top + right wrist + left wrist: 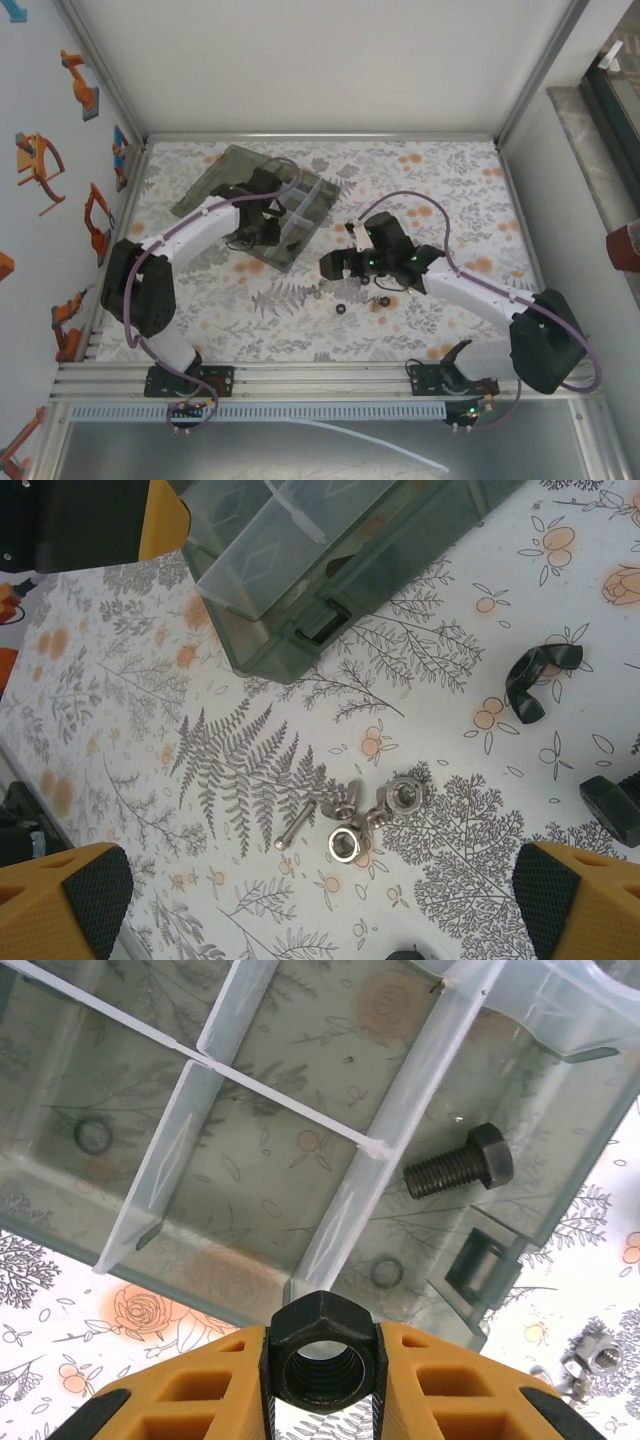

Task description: Sort the screws and nuts into containers

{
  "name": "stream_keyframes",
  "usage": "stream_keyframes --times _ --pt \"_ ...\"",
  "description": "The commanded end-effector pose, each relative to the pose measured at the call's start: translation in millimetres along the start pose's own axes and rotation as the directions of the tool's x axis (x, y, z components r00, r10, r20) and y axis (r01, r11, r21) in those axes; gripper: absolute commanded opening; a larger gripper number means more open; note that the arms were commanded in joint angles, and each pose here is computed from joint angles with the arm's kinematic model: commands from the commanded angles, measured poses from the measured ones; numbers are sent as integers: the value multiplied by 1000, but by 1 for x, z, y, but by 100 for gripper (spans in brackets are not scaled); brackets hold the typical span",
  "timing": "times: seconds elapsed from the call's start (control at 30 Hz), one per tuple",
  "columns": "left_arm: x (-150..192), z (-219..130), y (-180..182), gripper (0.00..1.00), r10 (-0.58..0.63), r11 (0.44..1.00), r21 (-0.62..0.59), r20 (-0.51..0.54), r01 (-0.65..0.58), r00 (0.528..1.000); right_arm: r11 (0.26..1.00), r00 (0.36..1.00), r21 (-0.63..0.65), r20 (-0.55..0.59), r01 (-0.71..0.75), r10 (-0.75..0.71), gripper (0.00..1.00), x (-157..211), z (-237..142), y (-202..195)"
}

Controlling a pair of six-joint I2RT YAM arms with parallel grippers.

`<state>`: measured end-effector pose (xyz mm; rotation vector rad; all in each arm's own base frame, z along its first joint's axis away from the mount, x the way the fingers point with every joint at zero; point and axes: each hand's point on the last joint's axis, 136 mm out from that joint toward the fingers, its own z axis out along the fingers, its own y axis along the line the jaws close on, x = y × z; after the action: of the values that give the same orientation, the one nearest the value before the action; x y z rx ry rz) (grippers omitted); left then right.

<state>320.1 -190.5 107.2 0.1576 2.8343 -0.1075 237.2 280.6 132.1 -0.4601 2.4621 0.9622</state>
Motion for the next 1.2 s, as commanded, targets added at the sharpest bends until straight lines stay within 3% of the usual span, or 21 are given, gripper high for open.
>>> stream_keyframes --times 0.0,0.43,0.57,0.73,0.87,1.0,1.17 --pt "-2 -4 27 20 -60 995 -80 11 60 998 1000 1000 -14 5 -7 7 99 2 0 1" --pt "-5 35 21 27 -49 998 -41 -57 47 997 1000 1000 25 -5 -15 15 99 19 -6 -11" --pt "-10 29 22 39 -42 996 -81 -19 40 999 1000 1000 27 -11 -6 6 99 23 -10 -12" --pt "-9 2 -9 48 111 990 -98 79 -103 991 994 1000 103 15 -19 18 99 33 -29 -32" --pt "12 -13 -51 49 195 981 -20 97 -194 976 988 999 148 -16 -42 45 99 56 -35 -47" --pt "63 2 -80 42 226 971 85 -25 -223 974 986 995 149 -50 -81 89 99 79 -32 -56" --pt "109 29 -92 35 325 945 96 -153 -313 933 986 994 141 -54 -89 97 99 88 -32 -59"
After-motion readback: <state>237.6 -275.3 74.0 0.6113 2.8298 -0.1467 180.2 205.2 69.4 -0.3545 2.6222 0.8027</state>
